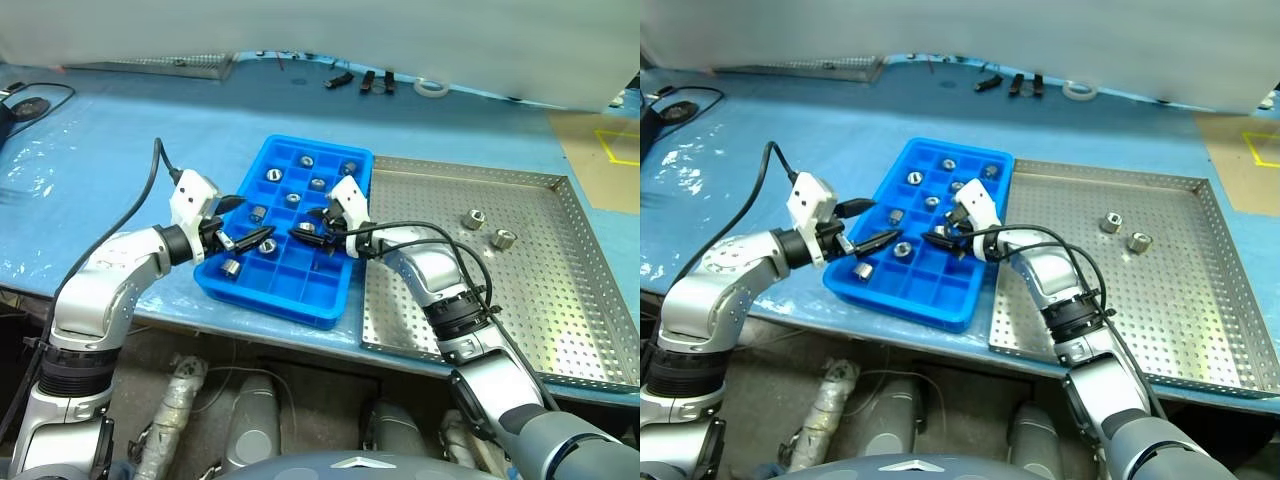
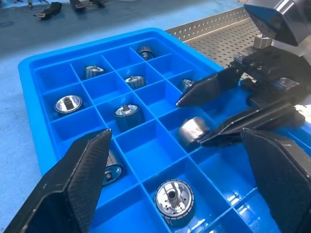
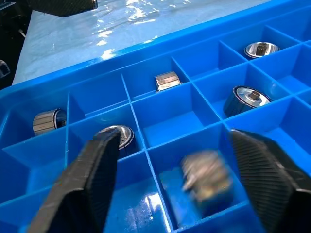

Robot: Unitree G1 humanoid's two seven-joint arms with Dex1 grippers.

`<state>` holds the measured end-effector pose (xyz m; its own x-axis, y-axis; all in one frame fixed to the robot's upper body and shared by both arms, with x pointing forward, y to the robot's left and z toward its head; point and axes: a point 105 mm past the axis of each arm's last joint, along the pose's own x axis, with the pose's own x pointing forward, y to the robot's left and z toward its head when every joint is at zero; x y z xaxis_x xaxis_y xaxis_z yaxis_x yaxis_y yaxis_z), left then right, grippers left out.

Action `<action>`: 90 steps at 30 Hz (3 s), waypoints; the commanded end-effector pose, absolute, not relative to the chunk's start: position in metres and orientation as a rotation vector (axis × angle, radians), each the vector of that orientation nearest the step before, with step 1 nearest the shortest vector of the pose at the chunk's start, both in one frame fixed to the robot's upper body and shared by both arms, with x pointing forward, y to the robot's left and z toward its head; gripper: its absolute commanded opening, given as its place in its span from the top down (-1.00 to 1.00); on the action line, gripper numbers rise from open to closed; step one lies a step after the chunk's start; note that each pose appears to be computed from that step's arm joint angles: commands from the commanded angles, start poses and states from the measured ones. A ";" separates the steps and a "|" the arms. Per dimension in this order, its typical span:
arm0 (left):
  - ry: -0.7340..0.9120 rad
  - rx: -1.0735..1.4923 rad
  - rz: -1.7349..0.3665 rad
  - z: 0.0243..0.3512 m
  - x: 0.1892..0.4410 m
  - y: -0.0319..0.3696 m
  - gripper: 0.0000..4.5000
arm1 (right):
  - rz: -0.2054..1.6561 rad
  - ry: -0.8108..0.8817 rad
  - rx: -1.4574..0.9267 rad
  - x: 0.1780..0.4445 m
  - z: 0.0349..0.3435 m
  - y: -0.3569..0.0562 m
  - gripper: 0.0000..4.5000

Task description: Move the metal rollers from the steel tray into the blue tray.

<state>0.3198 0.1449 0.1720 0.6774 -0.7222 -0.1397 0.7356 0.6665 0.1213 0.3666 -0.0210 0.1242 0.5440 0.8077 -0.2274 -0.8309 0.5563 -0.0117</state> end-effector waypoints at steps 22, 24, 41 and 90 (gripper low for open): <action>-0.069 0.170 -1.308 0.199 0.361 0.030 -1.00 | 0.141 -0.009 -0.123 0.368 0.189 -0.192 -0.98; -0.081 0.170 -1.341 0.201 0.362 0.021 -1.00 | 0.080 -0.003 -0.132 0.364 0.184 -0.205 -0.98; -0.103 0.162 -1.377 0.200 0.358 0.009 -1.00 | -0.229 0.110 0.087 0.381 0.123 -0.246 -0.98; -0.025 0.219 -1.294 0.190 0.355 0.056 -1.00 | -0.103 0.102 0.070 0.367 0.154 -0.225 0.29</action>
